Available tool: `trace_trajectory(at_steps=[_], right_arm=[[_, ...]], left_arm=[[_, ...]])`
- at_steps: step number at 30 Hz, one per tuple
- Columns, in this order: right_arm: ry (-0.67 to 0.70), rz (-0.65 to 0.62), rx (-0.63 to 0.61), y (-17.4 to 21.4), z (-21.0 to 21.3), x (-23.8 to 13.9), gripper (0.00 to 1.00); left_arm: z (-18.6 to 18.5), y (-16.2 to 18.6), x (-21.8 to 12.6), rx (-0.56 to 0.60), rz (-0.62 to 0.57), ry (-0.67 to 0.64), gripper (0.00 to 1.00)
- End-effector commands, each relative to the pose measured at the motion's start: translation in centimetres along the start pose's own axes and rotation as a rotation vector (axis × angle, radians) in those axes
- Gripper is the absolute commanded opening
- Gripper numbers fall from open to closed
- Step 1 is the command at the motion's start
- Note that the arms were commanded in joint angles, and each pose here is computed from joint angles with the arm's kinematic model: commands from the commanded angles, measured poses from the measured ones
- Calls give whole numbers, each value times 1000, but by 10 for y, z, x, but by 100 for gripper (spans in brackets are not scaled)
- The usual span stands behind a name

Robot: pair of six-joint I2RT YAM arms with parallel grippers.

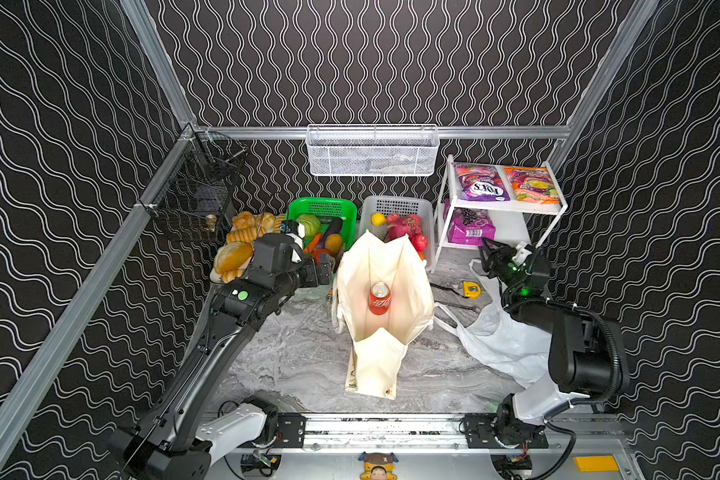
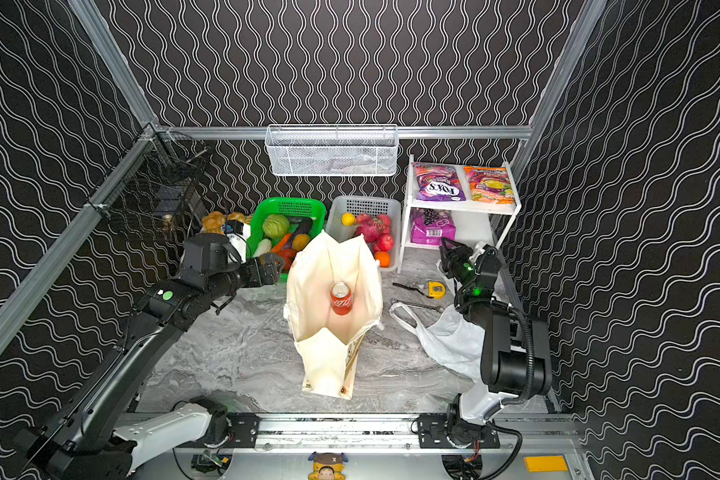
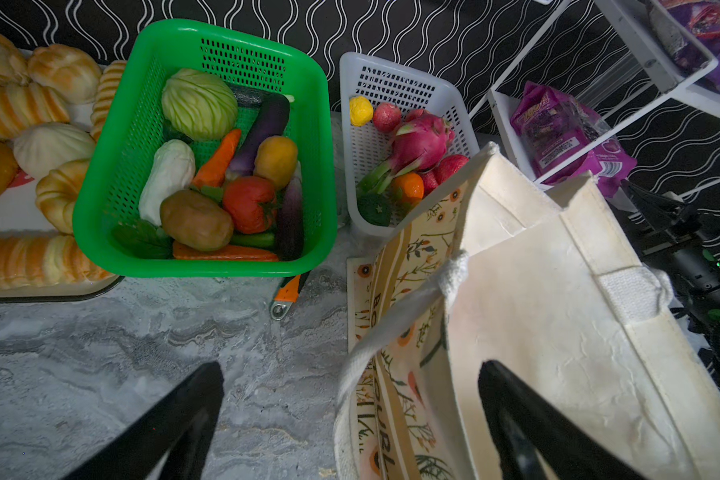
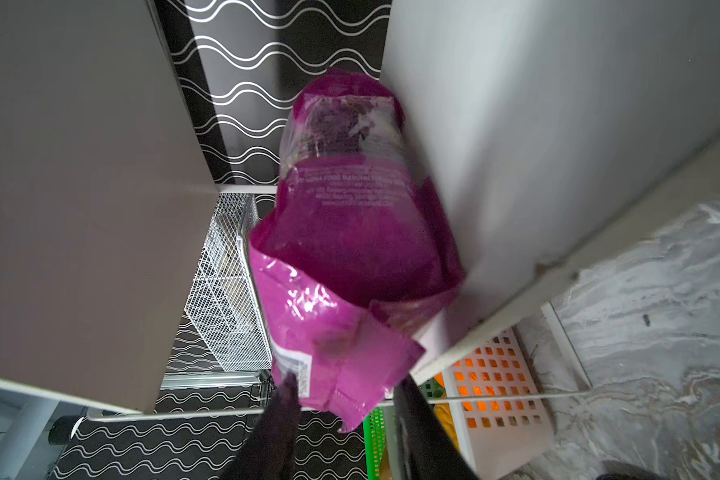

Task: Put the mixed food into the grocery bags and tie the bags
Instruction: 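Grasp the purple grape snack bag on the shelf with the right gripper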

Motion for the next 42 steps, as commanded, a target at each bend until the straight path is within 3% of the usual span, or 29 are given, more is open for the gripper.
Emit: trace_trajectory(at_steps=[1,4,7,21,26,29,37,42], right_arm=[[-76,-3,-30,2,9,-2,22],[-88,-10,-35,2,7,-5,8],[-86,0,-48,4,8,-7,0],[-45,-19,-106,31,6,-53,0],[-12,-68,-139,24,11,-52,32],[-34,-49,-136,15,18,-40,45],[-62,0,-24,-6,10,-6,53],[-86,1,-23,-12,11,3,50]], left_arm=[[-2,-2,1,-17,-13,24,99],[-1,0,2,-20,-6,15,99],[-1,1,1,-24,-2,14,99],[0,5,1,-36,-6,23,99],[-2,4,6,-45,0,48,99],[-3,4,6,-48,-1,55,99],[-2,3,-1,-41,-8,35,99],[0,4,-4,-37,-9,23,99]])
Point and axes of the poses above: each gripper's point midway between its finger pads, its own x axis out along the fingers, its own z axis along the line the jaws close on, y = z × x, the point moved 9 cm from there along -x, back along the fingers, and after that the axes turned 13 degrees about x, right-handed, at the moved point
